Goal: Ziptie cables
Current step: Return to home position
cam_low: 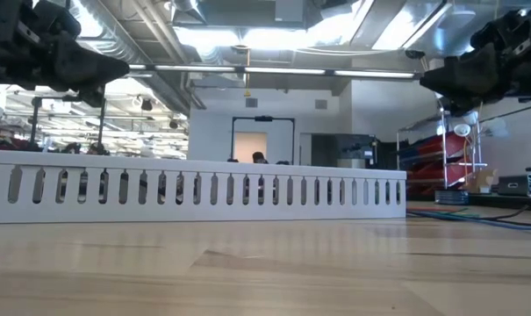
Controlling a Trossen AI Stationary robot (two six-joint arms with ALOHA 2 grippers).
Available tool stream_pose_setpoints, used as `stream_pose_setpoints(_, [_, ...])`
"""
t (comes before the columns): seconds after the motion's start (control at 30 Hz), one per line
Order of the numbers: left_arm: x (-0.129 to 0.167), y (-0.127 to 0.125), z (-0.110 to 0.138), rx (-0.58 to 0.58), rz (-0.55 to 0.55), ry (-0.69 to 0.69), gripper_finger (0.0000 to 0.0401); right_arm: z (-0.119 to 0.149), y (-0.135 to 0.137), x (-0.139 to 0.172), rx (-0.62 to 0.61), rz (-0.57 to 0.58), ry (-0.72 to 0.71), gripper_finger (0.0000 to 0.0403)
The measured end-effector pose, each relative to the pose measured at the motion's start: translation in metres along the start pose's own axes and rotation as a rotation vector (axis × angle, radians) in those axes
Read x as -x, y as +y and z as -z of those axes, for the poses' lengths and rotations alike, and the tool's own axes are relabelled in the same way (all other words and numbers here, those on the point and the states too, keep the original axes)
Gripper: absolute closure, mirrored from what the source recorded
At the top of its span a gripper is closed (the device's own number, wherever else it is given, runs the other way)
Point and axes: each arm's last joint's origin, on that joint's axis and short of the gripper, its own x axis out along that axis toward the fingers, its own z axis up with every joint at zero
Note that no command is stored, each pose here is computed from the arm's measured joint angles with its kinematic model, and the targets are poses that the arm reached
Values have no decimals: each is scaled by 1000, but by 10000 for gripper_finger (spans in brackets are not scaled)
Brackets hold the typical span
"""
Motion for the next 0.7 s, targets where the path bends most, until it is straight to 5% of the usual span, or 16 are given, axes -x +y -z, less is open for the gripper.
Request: stream_pose_setpoints(0.7, [0, 0, 0, -55, -1, 3, 393, 2, -1, 0, -13, 22, 22, 347])
